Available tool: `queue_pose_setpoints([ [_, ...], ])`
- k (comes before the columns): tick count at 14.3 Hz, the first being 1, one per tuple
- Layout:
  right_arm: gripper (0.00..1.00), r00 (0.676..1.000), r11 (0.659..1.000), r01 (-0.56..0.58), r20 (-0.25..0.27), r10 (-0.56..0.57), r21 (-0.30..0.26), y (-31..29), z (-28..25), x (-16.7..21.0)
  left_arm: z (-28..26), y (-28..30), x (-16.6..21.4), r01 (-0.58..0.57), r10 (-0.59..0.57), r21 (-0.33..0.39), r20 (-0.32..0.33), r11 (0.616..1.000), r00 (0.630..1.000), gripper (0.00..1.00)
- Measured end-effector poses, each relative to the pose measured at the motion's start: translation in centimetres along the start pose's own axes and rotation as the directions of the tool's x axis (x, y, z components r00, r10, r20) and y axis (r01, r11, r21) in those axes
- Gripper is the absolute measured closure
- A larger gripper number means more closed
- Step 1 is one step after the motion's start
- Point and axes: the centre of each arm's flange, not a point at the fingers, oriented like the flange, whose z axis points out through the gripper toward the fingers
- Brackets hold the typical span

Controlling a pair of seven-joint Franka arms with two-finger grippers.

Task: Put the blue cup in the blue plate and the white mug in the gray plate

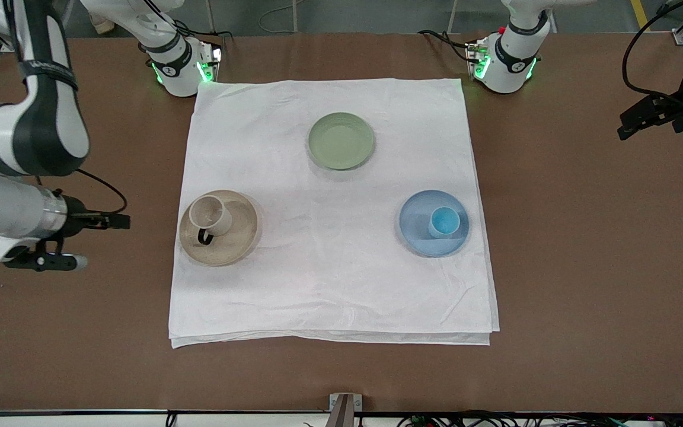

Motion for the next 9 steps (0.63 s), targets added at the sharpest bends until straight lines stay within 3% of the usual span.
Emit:
queue_pose_setpoints([
  [4, 0.0, 0.999, 1.0, -0.018, 0.026, 0.018, 0.011, 3.9, -3.2, -1.2, 0.7, 1.4, 0.2, -0.021, 0.021, 0.003, 0.004, 1.0, 1.0, 0.0],
  [9, 0.0, 0.999, 0.999, -0.038, -0.007, 0.038, 0.019, 5.3, -5.5, -1.6, 1.1, 1.9, 0.6, -0.03, 0.03, 0.002, 0.0, 1.0, 1.0, 0.0],
])
